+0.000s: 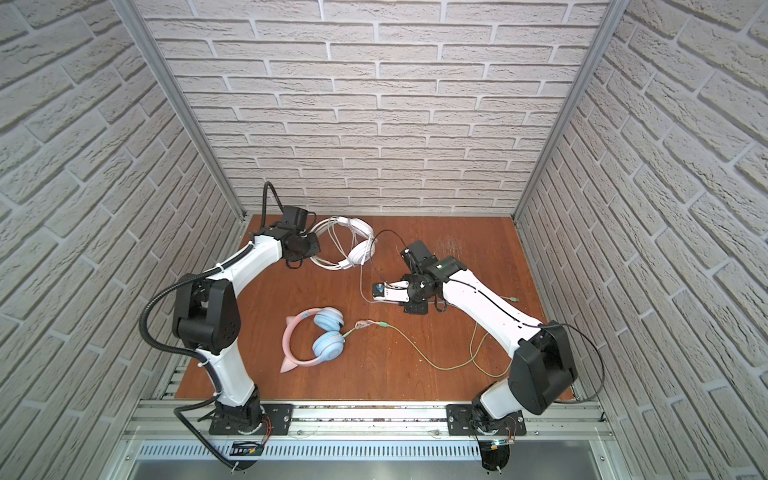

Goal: Wrap the headphones
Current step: 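Lift the grey cable with the right gripper over the white headset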

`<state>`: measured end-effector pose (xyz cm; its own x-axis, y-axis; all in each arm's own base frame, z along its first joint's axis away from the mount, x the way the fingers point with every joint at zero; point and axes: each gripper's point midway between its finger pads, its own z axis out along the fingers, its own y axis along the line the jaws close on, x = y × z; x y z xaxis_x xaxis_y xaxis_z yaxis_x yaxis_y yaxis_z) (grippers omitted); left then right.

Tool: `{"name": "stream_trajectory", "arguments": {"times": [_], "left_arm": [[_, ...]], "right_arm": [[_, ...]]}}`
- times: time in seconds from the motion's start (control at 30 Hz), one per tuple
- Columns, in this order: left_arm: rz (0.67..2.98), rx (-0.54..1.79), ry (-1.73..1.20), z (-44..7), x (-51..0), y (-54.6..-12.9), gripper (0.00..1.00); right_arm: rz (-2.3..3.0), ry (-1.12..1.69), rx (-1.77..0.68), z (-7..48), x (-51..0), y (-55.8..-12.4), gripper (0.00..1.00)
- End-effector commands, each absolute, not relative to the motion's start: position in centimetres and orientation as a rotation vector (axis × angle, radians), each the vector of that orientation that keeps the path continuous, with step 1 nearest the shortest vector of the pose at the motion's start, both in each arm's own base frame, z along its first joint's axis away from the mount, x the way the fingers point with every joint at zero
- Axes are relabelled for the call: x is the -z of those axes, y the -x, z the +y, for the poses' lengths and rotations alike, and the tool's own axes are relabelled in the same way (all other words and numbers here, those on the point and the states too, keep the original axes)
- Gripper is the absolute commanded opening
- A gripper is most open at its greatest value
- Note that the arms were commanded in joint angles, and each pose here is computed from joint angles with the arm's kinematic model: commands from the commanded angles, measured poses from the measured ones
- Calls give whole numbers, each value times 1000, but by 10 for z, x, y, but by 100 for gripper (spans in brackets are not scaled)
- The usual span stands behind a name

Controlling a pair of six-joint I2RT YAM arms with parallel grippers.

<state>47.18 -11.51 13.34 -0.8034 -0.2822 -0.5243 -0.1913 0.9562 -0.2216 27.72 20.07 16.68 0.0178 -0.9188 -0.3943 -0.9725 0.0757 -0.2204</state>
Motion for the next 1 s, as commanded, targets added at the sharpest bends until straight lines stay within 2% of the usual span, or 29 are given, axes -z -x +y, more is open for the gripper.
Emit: {"name": "stream_trajectory", "arguments": {"times": [0.0, 0.23, 0.6, 0.97], "left_arm": [[2485, 181, 297, -123, -147, -483, 0], [2514, 148, 209, -143, -143, -483, 0], [2551, 99, -42, -175, -145, -472, 0], [2556, 197, -290, -220, -143, -457, 0]], "right_arm": [[1771, 1832, -234, 219, -205, -275, 5], [1695, 1843, -223, 224, -225, -283, 5], [1675, 1740, -218, 217, -258, -318, 5], [1823, 1539, -189, 205, -268, -380, 5]]}}
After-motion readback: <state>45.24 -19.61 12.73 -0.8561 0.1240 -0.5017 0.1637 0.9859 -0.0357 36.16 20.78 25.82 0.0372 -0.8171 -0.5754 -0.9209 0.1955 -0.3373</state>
